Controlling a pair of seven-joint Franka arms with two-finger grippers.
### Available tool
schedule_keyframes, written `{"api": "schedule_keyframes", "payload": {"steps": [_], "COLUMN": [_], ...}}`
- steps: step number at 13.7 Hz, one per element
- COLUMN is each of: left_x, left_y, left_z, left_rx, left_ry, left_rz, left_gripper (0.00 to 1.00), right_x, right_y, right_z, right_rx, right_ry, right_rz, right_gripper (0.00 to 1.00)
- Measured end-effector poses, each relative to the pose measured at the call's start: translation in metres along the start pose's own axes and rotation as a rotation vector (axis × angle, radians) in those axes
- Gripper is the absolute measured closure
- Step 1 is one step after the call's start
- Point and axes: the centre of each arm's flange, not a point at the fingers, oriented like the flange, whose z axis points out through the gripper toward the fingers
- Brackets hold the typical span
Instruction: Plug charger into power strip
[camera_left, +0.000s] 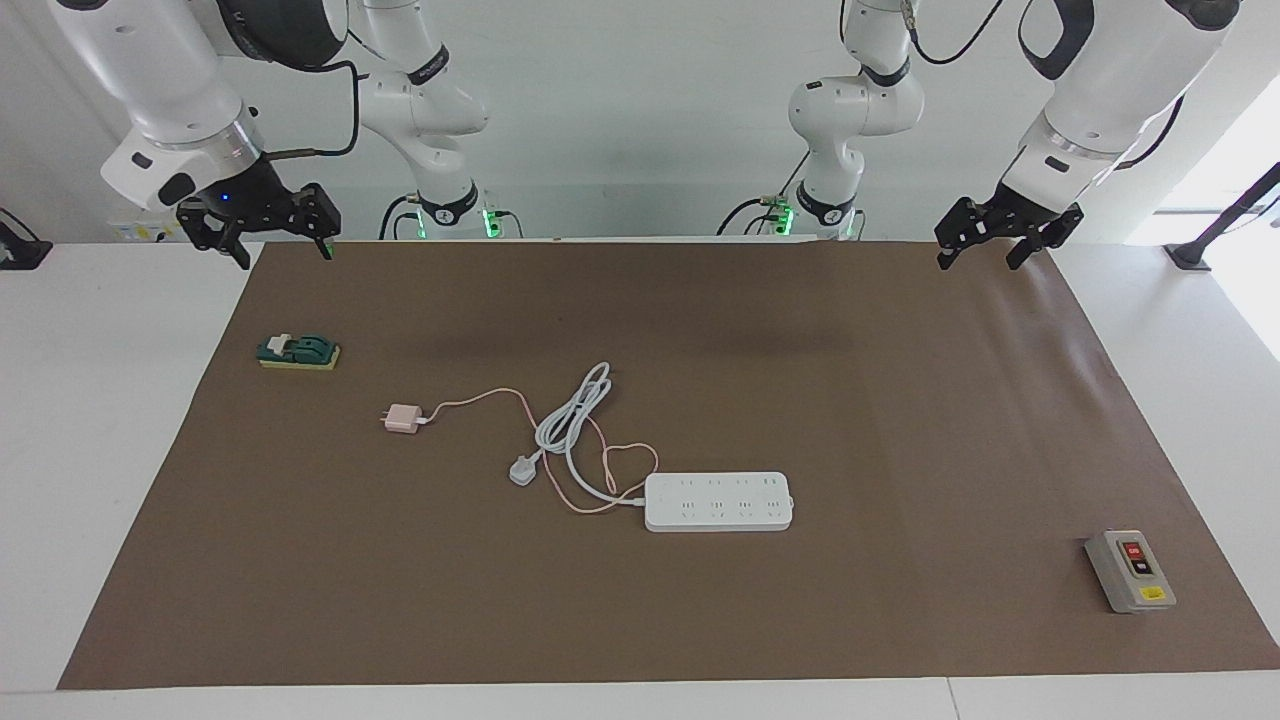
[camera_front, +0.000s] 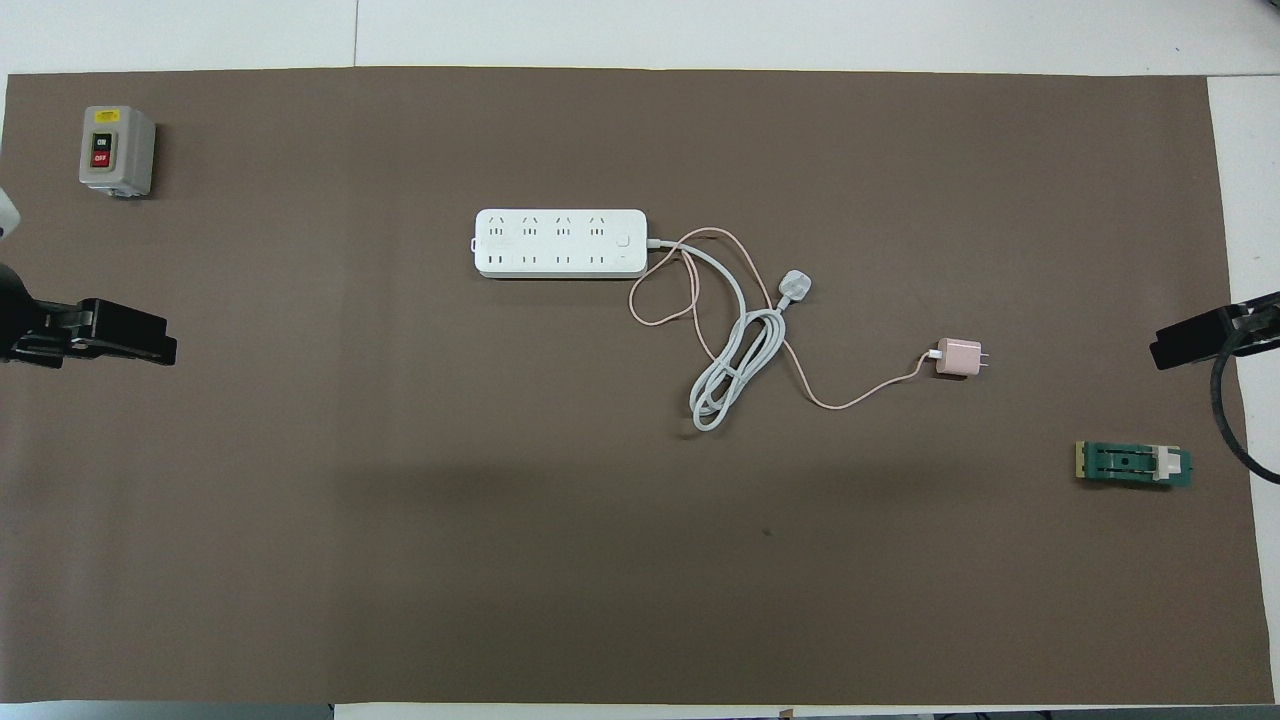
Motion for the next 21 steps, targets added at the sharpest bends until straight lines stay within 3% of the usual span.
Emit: {"api": "schedule_keyframes", "payload": {"steps": [9, 11, 14, 21], "left_x": [-0.001, -0.001, -0.001, -0.001], "left_y": [0.0, -0.001, -0.001, 0.0], "left_z": [0.003, 0.004, 0.004, 0.004], "left_rx": [0.001, 0.001, 0.001, 0.001], "left_ry": [-0.01, -0.012, -0.012, -0.012], "left_rz": [-0.001, -0.001, -0.001, 0.0], "left_gripper": [0.0, 0.0, 0.0, 0.0], "right_x": [0.001, 0.002, 0.002, 0.016], "right_y": [0.005, 0.006, 0.012, 0.055], "right_z": [0.0, 0.008, 0.045, 0.195], "right_rx": [-0.003, 0.009, 0.133, 0.508], "right_ry": [0.018, 0.011, -0.02, -0.235], "right_rz": [0.018, 0.092, 0.335, 1.086], "right_gripper": [0.0, 0.0, 0.0, 0.0]}}
